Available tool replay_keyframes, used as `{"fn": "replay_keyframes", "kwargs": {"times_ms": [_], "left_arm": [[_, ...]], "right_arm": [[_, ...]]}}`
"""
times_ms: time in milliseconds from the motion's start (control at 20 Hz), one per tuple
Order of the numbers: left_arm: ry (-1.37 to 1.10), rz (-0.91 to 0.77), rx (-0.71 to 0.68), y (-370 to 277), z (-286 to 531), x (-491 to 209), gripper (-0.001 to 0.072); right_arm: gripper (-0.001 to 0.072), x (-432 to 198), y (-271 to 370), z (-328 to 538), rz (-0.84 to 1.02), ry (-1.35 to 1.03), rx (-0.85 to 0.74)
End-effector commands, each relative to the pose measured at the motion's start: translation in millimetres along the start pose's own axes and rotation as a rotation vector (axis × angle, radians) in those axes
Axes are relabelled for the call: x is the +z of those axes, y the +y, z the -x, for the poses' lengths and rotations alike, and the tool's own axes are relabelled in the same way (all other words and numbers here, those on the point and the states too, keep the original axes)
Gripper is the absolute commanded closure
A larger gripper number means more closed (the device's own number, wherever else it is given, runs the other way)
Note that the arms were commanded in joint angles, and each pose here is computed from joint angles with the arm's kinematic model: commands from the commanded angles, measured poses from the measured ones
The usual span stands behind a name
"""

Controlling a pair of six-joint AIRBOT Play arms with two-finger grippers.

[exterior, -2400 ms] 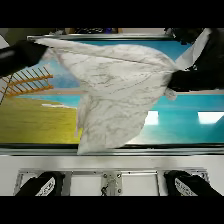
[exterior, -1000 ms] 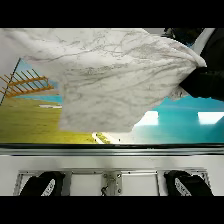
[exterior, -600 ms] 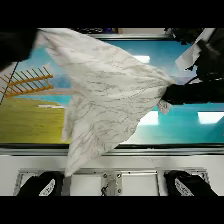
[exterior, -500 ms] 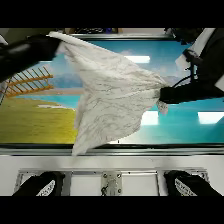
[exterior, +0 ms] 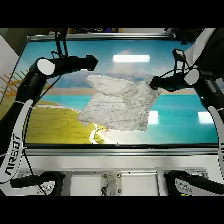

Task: Fold the clothes and pants, and hang the long-sleeved shirts on hangers.

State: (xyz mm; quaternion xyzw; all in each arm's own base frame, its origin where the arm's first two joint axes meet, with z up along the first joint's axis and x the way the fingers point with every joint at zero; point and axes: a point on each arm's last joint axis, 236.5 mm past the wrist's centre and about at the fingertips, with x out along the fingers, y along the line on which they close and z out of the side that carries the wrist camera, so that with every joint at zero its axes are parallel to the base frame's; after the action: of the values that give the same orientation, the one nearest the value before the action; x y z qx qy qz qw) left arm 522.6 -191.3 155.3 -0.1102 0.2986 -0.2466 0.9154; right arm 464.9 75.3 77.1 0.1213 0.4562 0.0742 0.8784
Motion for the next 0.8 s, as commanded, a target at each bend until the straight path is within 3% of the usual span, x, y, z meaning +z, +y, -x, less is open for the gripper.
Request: {"fn": "replay_keyframes", "kwargs": {"times_ms": [0,50,150,300,400,600,750], "left_arm": [[0.132,0.129,0.054,60.1,32.3,-22.0,0.0076],[0.162,0.177,0.089,84.0,50.1,-37.1,0.016],[0.226,0.31,0.157,123.4,79.0,-83.1,0.0158],[0.315,0.485,0.231,157.0,99.7,-165.8,0.0158],[0.379,0.573,0.248,158.9,97.9,-214.3,0.0158],[0.511,0.592,0.223,140.7,72.1,-269.7,0.0157],[0.569,0.553,0.187,125.0,50.7,-277.2,0.0157]], "right_arm": [[0.0082,9.6,-13.1,33.8,0.001,-0.032,-0.027],[0.0083,-7.9,-21.8,42.9,0.013,0.026,-0.045],[0.0084,-55.0,-40.1,50.0,-0.051,0.153,-0.073],[0.0088,-136.2,-65.5,33.3,-0.308,0.334,-0.132],[0.0141,-177.2,-63.8,10.5,-0.418,0.393,-0.126],[0.0141,-221.8,-35.6,-31.3,-0.522,0.4,-0.042],[0.014,-239.0,-19.2,-50.3,-0.491,0.426,-0.03]]}}
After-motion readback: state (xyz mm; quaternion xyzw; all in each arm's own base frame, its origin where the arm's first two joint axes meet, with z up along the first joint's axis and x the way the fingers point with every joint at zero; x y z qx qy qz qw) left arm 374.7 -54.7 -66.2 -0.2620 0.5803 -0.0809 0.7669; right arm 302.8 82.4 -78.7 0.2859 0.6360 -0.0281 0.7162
